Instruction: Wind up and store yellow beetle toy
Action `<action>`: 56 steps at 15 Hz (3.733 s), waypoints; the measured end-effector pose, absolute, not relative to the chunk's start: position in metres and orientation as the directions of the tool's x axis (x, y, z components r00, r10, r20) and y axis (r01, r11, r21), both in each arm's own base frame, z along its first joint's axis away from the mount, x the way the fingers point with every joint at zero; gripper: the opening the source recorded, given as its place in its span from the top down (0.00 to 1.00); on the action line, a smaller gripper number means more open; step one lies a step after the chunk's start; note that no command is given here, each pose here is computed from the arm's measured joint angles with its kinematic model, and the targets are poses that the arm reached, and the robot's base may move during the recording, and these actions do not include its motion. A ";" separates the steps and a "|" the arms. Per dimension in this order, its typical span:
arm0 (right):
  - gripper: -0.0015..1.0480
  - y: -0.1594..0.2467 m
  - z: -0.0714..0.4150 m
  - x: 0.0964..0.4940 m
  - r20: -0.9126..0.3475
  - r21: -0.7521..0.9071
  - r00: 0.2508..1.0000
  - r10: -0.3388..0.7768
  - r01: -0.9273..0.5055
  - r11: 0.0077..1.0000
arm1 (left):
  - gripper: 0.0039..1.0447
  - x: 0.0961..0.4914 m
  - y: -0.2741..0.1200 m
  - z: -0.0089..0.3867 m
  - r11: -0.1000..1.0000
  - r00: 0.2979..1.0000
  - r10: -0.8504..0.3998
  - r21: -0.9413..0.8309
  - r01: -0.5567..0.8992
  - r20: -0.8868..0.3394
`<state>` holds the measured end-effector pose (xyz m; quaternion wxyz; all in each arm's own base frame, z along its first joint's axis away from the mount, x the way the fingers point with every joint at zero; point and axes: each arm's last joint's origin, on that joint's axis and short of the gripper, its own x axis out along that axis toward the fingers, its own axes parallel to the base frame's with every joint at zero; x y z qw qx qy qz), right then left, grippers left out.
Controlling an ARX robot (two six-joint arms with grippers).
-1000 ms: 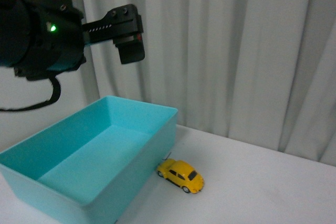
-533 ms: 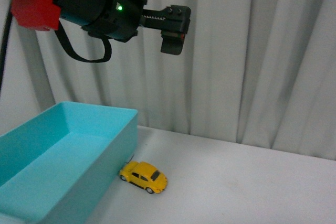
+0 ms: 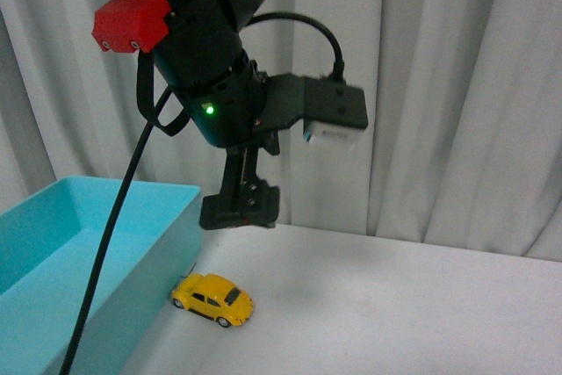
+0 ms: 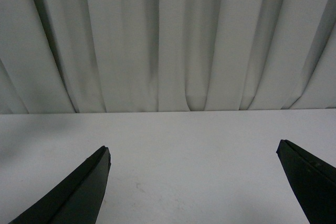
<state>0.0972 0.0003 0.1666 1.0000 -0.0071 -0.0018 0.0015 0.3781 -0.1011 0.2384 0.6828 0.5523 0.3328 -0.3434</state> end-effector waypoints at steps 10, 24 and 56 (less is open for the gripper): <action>0.06 0.000 0.167 0.097 0.004 -0.014 1.000 0.003 -0.003 1.000 | 0.06 0.400 -0.101 0.156 0.209 0.339 0.170 0.369 0.905 -0.926; 0.06 0.000 0.167 0.097 0.004 -0.014 1.000 0.003 -0.003 1.000 | 0.32 0.438 -0.047 0.092 0.343 0.285 0.178 0.331 0.879 -0.942; 0.06 0.000 0.167 0.097 0.004 -0.014 1.000 0.003 -0.003 1.000 | 0.64 0.382 0.106 0.151 0.942 0.432 0.259 0.326 0.086 -0.864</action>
